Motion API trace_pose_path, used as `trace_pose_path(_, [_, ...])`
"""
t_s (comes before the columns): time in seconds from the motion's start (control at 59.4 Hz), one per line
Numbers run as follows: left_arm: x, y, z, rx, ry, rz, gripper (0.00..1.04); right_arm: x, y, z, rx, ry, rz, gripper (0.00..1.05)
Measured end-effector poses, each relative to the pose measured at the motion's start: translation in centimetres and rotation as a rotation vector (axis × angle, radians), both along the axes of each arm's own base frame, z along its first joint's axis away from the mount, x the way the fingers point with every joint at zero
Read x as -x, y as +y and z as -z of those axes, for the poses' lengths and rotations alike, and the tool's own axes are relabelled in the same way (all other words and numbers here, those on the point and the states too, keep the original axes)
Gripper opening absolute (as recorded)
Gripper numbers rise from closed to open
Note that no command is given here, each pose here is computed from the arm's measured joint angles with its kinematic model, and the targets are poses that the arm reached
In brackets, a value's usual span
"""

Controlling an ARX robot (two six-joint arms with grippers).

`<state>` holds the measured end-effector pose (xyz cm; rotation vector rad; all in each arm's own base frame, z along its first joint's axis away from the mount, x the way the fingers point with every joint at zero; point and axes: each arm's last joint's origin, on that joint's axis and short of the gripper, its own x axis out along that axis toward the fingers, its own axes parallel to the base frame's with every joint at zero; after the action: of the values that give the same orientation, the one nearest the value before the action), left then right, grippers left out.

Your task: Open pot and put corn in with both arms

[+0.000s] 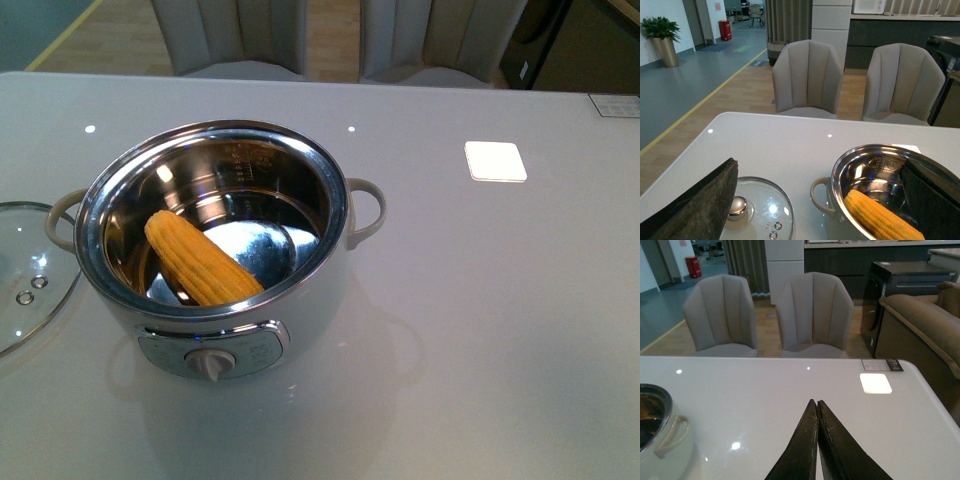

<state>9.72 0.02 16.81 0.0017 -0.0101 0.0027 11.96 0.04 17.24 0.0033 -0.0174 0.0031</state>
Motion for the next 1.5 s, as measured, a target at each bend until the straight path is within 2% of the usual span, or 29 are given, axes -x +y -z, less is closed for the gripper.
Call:
trace_pose_path(0.926, [0.0, 0.0, 0.0, 0.0, 0.0, 0.0, 0.98, 2.3, 0.0, 0.3, 0.001, 0.005, 0.002, 0.03])
trace_pose_path(1.044, [0.0, 0.0, 0.0, 0.0, 0.0, 0.0, 0.98, 2.3, 0.0, 0.3, 0.0, 0.005, 0.002, 0.3])
trace_pose_path(1.179, [0.0, 0.0, 0.0, 0.0, 0.0, 0.0, 0.98, 2.3, 0.0, 0.3, 0.0, 0.005, 0.002, 0.67])
trace_pose_path(1.331, [0.0, 0.0, 0.0, 0.0, 0.0, 0.0, 0.98, 2.3, 0.0, 0.3, 0.0, 0.005, 0.002, 0.94])
trace_pose_path(1.364, [0.0, 0.0, 0.0, 0.0, 0.0, 0.0, 0.98, 2.3, 0.0, 0.3, 0.0, 0.005, 0.002, 0.97])
trace_pose_path(1.499, [0.0, 0.0, 0.0, 0.0, 0.0, 0.0, 0.98, 2.3, 0.0, 0.3, 0.0, 0.005, 0.002, 0.96])
